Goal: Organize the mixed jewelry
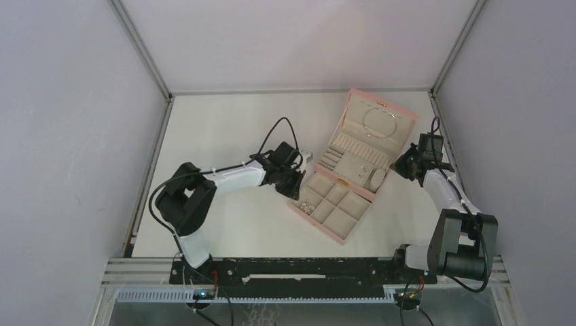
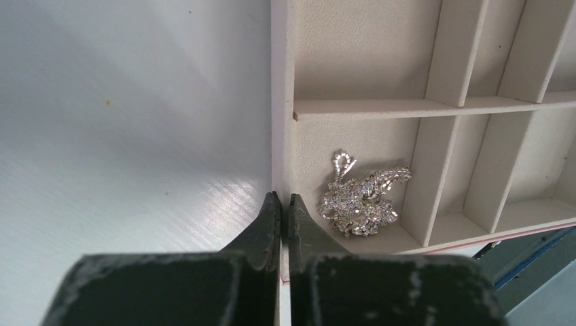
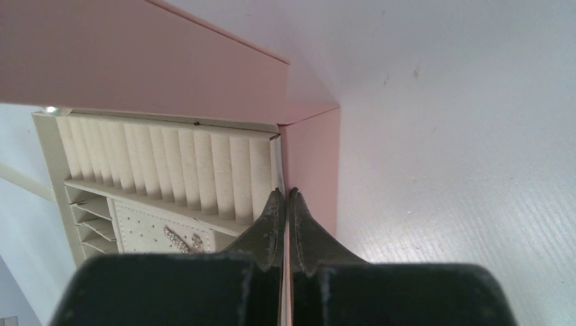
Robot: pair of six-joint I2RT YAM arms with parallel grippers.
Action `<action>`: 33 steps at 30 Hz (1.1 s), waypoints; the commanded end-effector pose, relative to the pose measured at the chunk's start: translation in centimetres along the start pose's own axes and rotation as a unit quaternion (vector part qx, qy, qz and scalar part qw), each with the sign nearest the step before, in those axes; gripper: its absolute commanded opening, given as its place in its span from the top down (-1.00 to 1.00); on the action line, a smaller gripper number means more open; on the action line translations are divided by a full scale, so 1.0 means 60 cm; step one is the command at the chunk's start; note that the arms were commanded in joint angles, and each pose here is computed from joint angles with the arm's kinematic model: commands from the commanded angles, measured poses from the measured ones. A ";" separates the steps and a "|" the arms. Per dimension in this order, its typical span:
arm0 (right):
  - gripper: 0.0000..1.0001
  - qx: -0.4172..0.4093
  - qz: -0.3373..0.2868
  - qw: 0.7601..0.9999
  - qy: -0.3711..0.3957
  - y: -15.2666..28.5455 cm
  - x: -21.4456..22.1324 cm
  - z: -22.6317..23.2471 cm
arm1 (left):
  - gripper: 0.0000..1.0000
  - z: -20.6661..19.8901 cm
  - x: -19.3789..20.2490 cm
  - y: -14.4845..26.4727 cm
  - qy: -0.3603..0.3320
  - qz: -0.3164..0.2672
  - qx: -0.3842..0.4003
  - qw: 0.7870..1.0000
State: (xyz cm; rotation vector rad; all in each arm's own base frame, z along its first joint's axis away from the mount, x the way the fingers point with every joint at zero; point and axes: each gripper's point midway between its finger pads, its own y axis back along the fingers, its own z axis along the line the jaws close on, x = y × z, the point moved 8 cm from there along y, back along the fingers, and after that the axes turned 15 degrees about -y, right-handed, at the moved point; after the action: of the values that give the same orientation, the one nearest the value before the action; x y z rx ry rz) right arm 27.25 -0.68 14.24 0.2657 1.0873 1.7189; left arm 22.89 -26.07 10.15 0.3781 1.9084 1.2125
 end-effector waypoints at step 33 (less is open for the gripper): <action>1.00 0.013 0.054 0.998 -0.012 0.002 0.034 -0.002 | 1.00 -0.012 -0.045 0.035 0.099 -0.073 -0.038 0.992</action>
State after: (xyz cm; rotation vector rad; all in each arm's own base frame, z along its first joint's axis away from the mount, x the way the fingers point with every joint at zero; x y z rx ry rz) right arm 27.22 -0.36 14.24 0.2736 1.0833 1.7260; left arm 22.60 -26.02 10.72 0.2418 1.9765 1.3546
